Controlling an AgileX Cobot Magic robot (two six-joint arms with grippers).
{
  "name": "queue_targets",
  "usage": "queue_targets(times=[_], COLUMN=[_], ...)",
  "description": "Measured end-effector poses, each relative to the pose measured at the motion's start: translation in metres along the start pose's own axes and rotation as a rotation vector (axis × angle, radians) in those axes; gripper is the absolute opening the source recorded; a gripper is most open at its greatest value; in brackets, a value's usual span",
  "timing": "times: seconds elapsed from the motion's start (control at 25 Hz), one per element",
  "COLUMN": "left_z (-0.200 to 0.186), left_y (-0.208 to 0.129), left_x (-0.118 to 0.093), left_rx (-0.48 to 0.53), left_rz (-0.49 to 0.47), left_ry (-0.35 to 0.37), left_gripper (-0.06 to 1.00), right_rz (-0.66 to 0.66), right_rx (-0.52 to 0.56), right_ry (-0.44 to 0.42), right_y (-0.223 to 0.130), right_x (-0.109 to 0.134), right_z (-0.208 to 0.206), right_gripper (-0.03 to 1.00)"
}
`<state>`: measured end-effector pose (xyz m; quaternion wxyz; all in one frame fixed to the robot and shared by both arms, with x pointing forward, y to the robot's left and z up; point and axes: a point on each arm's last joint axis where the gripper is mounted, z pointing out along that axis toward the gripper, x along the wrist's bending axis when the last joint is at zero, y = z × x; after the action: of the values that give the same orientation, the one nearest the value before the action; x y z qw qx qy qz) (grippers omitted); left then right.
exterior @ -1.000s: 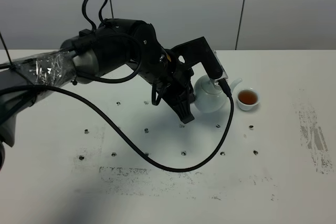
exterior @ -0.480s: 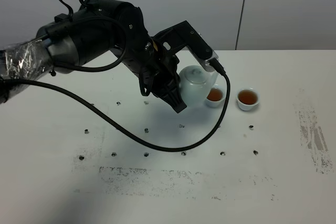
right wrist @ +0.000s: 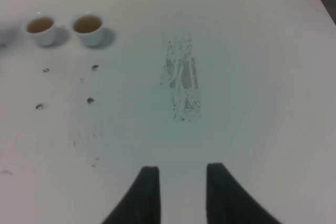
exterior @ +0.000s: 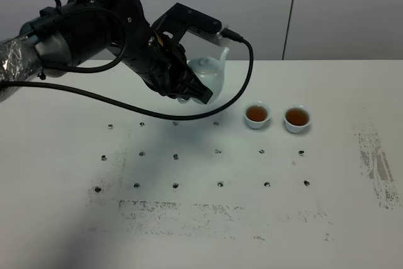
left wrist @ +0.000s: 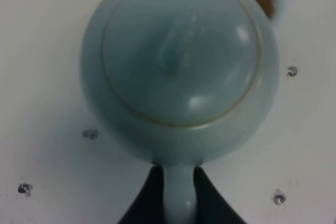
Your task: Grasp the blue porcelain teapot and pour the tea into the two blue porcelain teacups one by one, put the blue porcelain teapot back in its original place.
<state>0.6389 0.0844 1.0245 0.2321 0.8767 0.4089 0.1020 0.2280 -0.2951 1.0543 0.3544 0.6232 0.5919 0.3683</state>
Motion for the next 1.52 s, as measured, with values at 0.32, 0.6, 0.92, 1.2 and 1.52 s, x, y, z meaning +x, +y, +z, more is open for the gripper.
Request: queue_targets(times=[0.32, 0.6, 0.92, 1.2, 1.52], left_z=[0.030, 0.058, 0.065, 0.063, 0.062], left_y=[0.004, 0.013, 0.004, -0.003, -0.009], left_x=[0.008, 0.006, 0.009, 0.017, 0.032], left_rx=[0.010, 0.042, 0.141, 0.210, 0.223], left_rz=[-0.072, -0.082, -0.054, -0.058, -0.095], left_ry=[-0.012, -0.050, 0.013, 0.063, 0.111], left_gripper=[0.11, 0.11, 0.11, 0.11, 0.11], right_rz=[0.000, 0.000, 0.000, 0.000, 0.000], right_rx=[0.000, 0.000, 0.000, 0.000, 0.000], right_ry=[0.000, 0.000, 0.000, 0.000, 0.000], right_y=[0.000, 0.000, 0.000, 0.000, 0.000], right_x=[0.000, 0.000, 0.000, 0.000, 0.000], right_z=[0.000, 0.000, 0.000, 0.000, 0.000], right_gripper=[0.23, 0.23, 0.23, 0.23, 0.23])
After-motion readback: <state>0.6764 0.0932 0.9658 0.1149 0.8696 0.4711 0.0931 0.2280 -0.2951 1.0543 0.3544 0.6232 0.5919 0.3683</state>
